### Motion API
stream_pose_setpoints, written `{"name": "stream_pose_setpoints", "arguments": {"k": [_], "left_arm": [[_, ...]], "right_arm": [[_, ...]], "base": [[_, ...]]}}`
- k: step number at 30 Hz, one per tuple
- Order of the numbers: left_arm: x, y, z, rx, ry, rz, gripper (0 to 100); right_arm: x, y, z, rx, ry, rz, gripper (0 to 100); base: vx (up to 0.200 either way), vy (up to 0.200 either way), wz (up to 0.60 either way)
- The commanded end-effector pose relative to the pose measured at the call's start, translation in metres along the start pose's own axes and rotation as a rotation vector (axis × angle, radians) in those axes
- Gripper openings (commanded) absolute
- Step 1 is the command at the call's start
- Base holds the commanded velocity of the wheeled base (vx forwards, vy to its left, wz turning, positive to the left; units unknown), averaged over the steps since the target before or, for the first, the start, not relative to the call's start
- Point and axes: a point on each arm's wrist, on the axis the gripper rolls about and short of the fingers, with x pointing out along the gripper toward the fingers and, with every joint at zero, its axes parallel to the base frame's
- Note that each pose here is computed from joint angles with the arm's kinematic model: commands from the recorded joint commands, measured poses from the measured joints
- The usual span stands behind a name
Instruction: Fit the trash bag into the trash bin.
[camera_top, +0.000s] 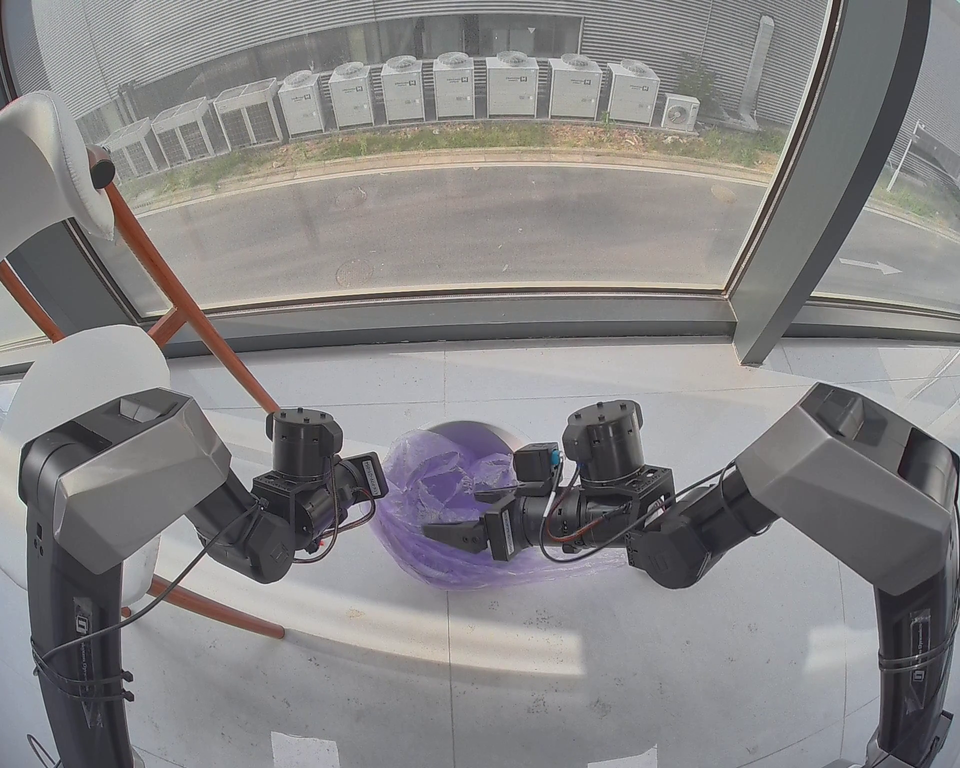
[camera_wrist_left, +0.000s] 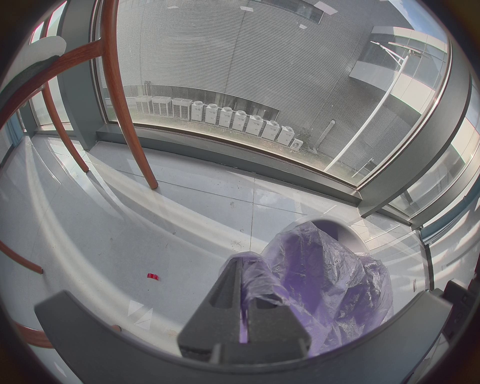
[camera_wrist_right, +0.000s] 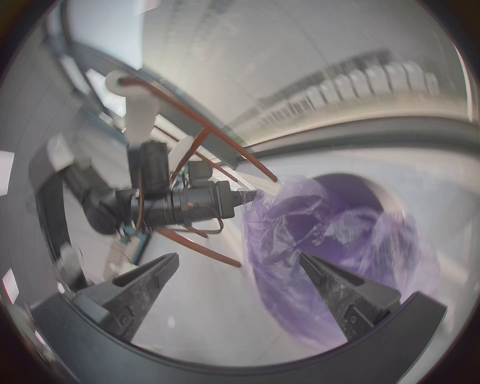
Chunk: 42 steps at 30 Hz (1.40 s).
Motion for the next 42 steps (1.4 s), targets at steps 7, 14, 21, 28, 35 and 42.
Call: {"name": "stream_pose_setpoints", "arguments": {"k": [7, 14, 21, 28, 35, 42], "left_arm": [[-0.001, -0.001, 0.000, 0.000, -0.004, 0.001, 0], [-0.001, 0.000, 0.001, -0.002, -0.007, 0.003, 0], [-0.001, 0.000, 0.001, -0.001, -0.005, 0.004, 0], [-0.001, 0.000, 0.001, -0.001, -0.005, 0.004, 0], [0.000, 0.001, 0.003, -0.004, -0.014, 0.000, 0], [-0.002, -0.001, 0.012, -0.010, -0.051, -0.037, 0]], "right_arm": [[0.007, -0.065, -0.071, -0.595, -0.053, -0.027, 100], [0.011, -0.064, -0.077, -0.593, -0.040, -0.015, 100], [0.014, -0.063, -0.077, -0.594, -0.043, -0.011, 100], [0.016, -0.067, -0.060, -0.610, -0.090, -0.026, 0], [0.011, -0.075, -0.044, -0.613, -0.117, -0.051, 0], [-0.002, -0.104, -0.004, -0.560, -0.242, -0.129, 0]], "base": [[0.000, 0.000, 0.00], [0.000, 0.000, 0.00], [0.000, 0.000, 0.00], [0.000, 0.000, 0.00], [0.000, 0.000, 0.00], [0.000, 0.000, 0.00]]}}
